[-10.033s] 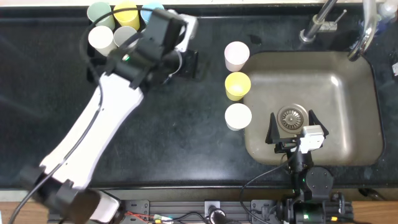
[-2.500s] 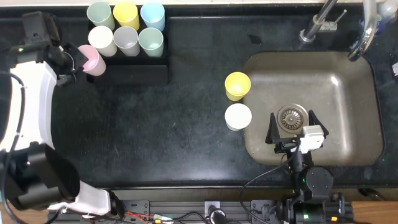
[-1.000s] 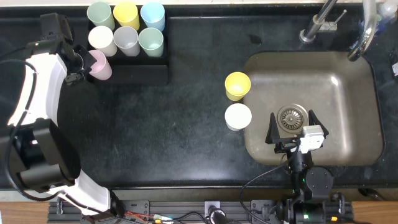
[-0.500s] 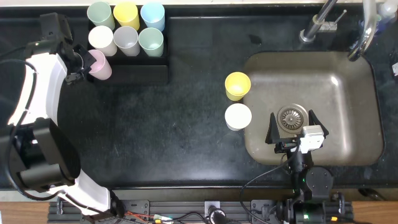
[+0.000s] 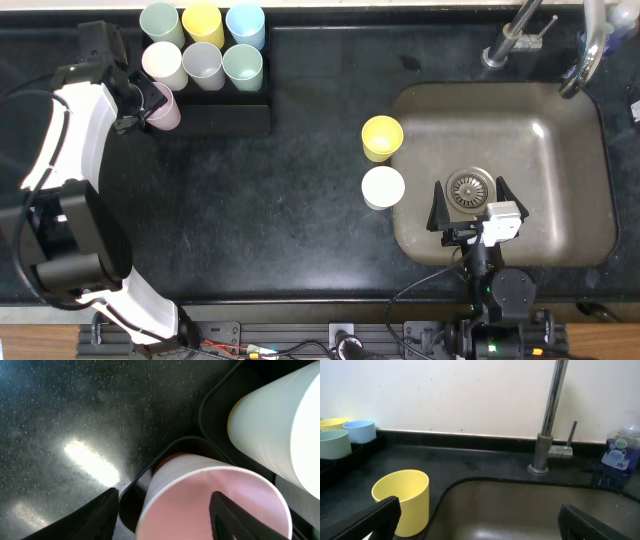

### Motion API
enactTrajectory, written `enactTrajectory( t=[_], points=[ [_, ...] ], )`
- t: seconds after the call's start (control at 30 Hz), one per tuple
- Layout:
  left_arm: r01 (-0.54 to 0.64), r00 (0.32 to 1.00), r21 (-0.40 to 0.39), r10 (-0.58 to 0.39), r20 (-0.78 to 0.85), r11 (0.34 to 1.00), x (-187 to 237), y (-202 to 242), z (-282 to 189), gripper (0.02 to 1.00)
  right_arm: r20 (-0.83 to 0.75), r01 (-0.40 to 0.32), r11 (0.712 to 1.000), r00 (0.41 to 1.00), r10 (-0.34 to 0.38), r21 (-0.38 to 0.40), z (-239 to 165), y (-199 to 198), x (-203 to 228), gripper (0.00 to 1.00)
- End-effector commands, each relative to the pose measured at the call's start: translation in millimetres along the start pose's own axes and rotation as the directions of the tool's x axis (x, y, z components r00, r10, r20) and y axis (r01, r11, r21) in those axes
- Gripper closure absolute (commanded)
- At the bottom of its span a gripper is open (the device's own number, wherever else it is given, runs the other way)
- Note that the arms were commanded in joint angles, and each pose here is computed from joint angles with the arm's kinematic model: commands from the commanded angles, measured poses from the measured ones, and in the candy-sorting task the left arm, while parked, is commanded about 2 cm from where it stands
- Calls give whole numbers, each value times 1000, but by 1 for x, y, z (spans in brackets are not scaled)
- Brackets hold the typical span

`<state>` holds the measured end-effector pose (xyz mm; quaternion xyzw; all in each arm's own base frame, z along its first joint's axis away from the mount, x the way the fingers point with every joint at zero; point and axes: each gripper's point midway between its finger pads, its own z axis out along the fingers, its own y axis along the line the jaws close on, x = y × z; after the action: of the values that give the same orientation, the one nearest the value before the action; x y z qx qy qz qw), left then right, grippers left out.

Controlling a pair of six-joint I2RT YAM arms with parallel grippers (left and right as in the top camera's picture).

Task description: Store Cups

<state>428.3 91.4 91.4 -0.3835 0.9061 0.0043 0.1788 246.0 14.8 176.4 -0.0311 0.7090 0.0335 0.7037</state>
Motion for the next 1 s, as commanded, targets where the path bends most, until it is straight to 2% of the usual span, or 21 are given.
enactTrajectory(
  t=[0.03, 0.3, 0.37, 0.4, 0.43, 0.5, 0.67, 0.8, 1.0],
  points=[
    [5, 1000, 23, -5, 21, 1000, -3, -4, -13, 358, 2, -3, 1000, 1000, 3, -1, 0, 0, 3, 3],
    [8, 998, 50, -11, 59, 999, -7, -4, -42, 310, 2, -3, 1000, 1000, 3, -1, 0, 0, 3, 5],
    [8, 998, 54, -11, 65, 999, -7, -2, -51, 242, 2, -3, 1000, 1000, 3, -1, 0, 0, 3, 3],
    [8, 998, 58, -12, 69, 998, -6, -2, -57, 189, 2, -3, 1000, 1000, 3, -1, 0, 0, 3, 5],
    [8, 997, 63, -13, 73, 998, -6, -1, -61, 91, 2, -3, 1000, 1000, 3, -1, 0, 0, 3, 5],
    [7, 997, 86, -14, 78, 996, -5, -3, -72, 18, 2, -3, 1000, 1000, 3, -1, 0, 0, 3, 7],
    [3, 994, 126, -16, 105, 992, -4, -4, -99, 18, 2, -3, 1000, 1000, 3, -1, 0, 0, 3, 5],
    [-42, 991, 171, 19, 134, 984, 2, -10, -125, 18, 2, -3, 1000, 1000, 3, -1, 0, 0, 3, 5],
    [-270, 947, 247, 210, 242, 931, 20, -35, -174, 18, 2, -3, 1000, 1000, 3, -1, 0, 0, 3, 5]
  ],
)
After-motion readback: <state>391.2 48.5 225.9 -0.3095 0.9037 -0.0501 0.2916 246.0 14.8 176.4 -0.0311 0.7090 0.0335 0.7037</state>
